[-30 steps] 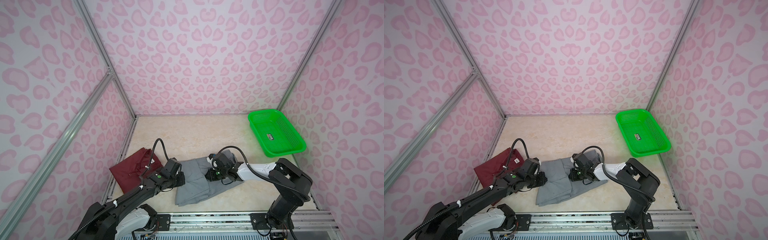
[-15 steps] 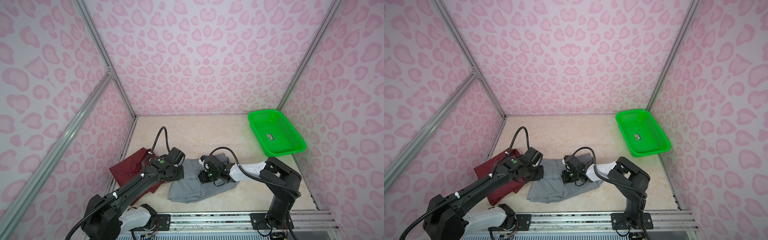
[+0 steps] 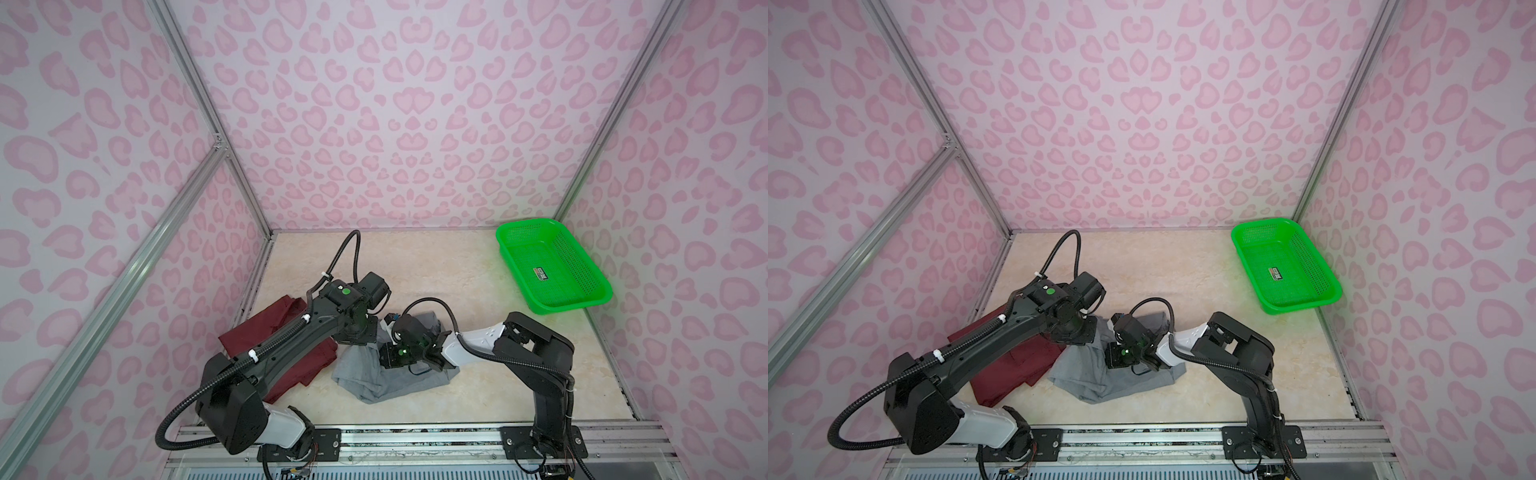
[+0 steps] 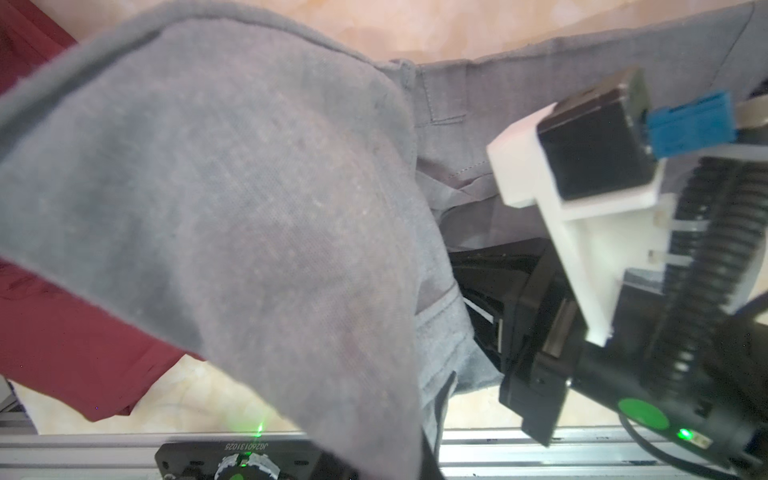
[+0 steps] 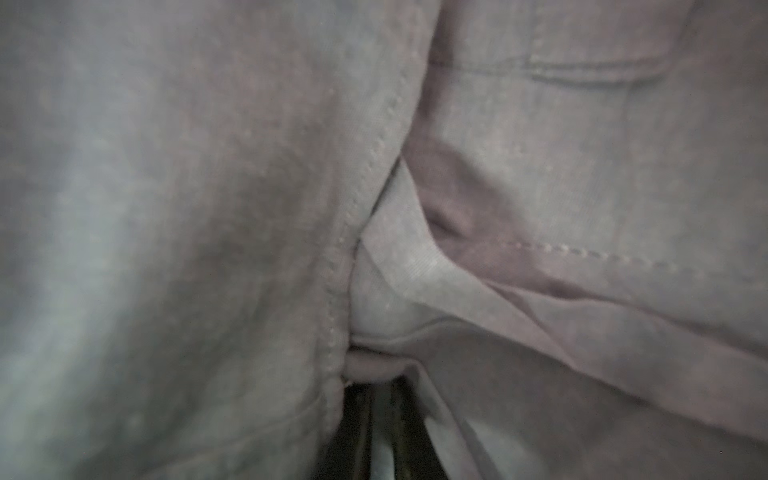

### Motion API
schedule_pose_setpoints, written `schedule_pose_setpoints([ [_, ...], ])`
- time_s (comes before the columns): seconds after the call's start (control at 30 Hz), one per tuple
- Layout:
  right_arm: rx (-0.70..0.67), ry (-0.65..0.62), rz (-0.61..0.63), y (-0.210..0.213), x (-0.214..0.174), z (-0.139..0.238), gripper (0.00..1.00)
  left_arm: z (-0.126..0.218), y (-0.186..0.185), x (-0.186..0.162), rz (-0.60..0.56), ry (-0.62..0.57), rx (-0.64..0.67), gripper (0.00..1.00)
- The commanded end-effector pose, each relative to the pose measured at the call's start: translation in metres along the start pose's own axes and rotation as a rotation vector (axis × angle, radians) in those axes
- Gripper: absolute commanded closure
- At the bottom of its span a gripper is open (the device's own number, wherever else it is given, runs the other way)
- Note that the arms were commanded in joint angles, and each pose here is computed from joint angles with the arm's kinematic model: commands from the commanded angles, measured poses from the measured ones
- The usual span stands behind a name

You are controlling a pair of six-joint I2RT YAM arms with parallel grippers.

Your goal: Fold and stack the long sleeve shirts

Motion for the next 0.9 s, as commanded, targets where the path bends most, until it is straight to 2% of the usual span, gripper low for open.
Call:
schedule_pose_setpoints([
  [0.0,-0.163,0.056,-0.090,-0.032,-0.015,-0.005,0.85,0.003,0.002,-0.001,-0.006,0.050,0.052,0.96],
  [0.37,-0.098,0.048,-0.093,-0.014,-0.017,-0.015,0.85,-0.010,-0.033,0.014,-0.060,0.106,0.093,0.96],
  [0.7,-0.008,-0.023,-0.081,-0.001,-0.013,0.020,0.73,-0.013,-0.028,0.011,-0.077,0.122,0.154,0.96],
  [0.87,-0.018,-0.056,-0.053,0.006,-0.011,0.037,0.70,-0.012,-0.026,0.011,-0.084,0.121,0.179,0.96],
])
Point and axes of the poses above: each gripper's point midway between its finger pads, its own z axis back along the fingers, its own y axis along the line the jaws close on, x = y × z, the point moved 8 cm from there along z, back along the fingers, and after that the axes turned 9 degrees about -z, right-handed, at the moved point
